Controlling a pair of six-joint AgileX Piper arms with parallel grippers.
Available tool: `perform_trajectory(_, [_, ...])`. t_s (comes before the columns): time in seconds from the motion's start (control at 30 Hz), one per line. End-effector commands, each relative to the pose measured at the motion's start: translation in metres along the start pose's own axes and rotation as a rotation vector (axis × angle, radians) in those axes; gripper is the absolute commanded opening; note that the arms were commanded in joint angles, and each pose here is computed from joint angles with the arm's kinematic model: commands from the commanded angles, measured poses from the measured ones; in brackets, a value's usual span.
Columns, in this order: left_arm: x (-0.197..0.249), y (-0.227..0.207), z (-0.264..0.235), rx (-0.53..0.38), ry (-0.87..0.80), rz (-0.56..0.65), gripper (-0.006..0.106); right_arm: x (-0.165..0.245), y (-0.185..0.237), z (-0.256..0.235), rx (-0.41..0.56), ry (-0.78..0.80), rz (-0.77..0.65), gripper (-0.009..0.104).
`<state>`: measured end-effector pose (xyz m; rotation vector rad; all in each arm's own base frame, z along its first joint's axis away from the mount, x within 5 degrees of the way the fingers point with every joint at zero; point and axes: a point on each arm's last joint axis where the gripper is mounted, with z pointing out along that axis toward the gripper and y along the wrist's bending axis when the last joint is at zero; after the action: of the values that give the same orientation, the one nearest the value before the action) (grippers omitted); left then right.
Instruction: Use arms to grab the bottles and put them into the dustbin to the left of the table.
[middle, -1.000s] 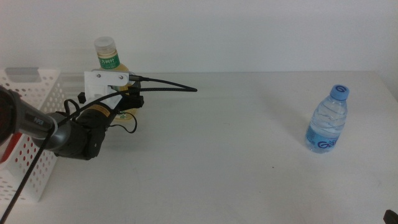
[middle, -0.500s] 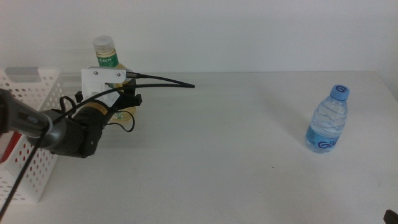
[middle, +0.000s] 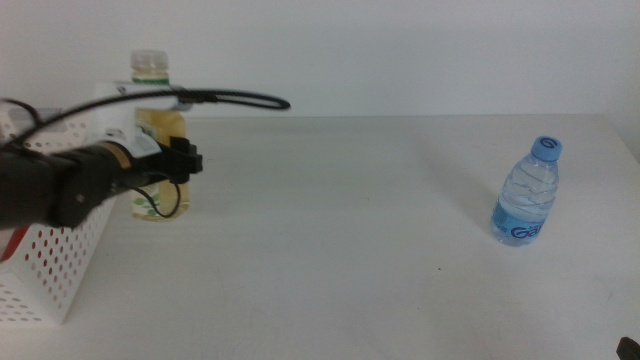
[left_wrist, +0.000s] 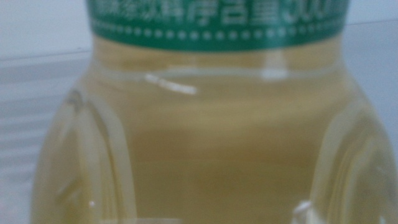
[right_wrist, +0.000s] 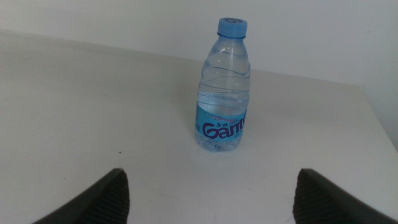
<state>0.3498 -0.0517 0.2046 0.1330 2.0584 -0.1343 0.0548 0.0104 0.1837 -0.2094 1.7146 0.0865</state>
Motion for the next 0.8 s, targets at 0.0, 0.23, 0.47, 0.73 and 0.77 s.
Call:
perform_trajectory(0.0, [-0.046,-0.006,-0.038,0.016,-0.148,-0.025,0.009,-0.01,-0.001,-0.003,0.017,-0.104,-0.016,0.07])
perform_trajectory(0.23, [-0.067,-0.005,-0.101,-0.022,-0.104,-0.068,0.009,-0.01,-0.001,-0.003,0.017,-0.104,-0.016,0.07])
perform_trajectory(0.47, [-0.073,-0.003,-0.154,-0.048,-0.047,-0.116,0.009,-0.01,-0.001,-0.003,0.017,-0.104,-0.016,0.07])
perform_trajectory(0.73, [-0.085,0.004,-0.174,-0.125,0.182,-0.057,0.002,-0.01,-0.001,-0.003,0.017,-0.104,-0.016,0.07])
perform_trajectory(0.77, [-0.087,0.006,-0.175,-0.129,0.208,-0.052,0.0,-0.01,-0.001,-0.003,0.017,-0.104,-0.016,0.07])
